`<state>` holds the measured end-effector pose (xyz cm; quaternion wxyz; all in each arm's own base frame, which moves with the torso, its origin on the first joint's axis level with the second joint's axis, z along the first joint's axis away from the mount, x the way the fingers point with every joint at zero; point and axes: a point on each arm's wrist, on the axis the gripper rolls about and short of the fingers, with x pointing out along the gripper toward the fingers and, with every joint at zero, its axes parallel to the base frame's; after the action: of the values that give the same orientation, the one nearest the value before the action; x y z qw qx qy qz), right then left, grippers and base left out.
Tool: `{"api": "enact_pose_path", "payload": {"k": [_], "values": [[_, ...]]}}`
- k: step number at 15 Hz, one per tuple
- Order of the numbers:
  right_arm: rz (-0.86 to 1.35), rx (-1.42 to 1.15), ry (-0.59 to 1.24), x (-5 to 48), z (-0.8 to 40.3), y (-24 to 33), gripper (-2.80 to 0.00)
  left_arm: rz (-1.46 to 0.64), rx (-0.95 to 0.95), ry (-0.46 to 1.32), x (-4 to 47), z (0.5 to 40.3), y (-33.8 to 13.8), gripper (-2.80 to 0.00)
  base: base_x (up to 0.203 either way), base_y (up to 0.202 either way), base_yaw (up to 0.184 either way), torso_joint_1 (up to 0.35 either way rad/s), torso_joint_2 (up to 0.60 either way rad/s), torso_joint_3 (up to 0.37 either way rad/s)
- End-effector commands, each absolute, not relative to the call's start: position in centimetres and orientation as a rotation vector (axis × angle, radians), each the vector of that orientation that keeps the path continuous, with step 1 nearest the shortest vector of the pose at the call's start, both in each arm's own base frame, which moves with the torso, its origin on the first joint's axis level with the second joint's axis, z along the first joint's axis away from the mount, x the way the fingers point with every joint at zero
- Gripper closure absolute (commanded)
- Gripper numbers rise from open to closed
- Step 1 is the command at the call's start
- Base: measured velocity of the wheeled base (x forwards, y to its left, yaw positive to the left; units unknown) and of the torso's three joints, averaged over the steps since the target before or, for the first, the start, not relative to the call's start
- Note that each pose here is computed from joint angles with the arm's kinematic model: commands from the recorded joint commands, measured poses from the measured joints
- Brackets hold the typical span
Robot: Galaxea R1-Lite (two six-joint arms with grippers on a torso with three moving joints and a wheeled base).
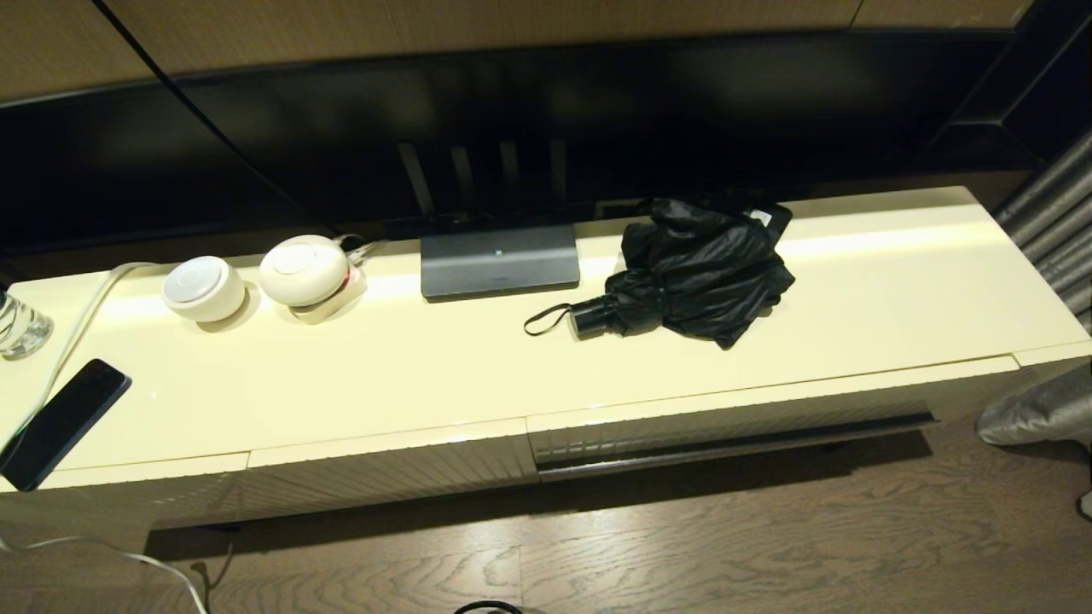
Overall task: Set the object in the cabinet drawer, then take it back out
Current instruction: Open the drawer
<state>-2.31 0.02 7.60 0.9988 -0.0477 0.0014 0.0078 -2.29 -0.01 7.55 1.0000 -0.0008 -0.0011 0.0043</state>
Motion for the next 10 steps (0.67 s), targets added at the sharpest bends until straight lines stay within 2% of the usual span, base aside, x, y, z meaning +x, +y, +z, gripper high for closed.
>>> {"api": "enact_pose_path", "payload": {"k": [1,8,10], "values": [[0.034,-0.135,0.014,-2.4,7.7,0.1,0.00,0.009,-0.002,0.003,-2.3,7.5,0.0,0.00,0.000,0.000,0.000,0.000,0.00,0.000],[0.034,-0.115,0.019,-2.6,8.1,0.1,0.00,0.009,-0.002,0.002,-2.3,7.5,0.0,0.00,0.000,0.000,0.000,0.000,0.00,0.000],[0.036,-0.110,-0.056,-3.4,11.5,0.1,0.00,0.009,-0.002,0.002,-2.3,7.5,0.0,0.00,0.000,0.000,0.000,0.000,0.00,0.000]]}}
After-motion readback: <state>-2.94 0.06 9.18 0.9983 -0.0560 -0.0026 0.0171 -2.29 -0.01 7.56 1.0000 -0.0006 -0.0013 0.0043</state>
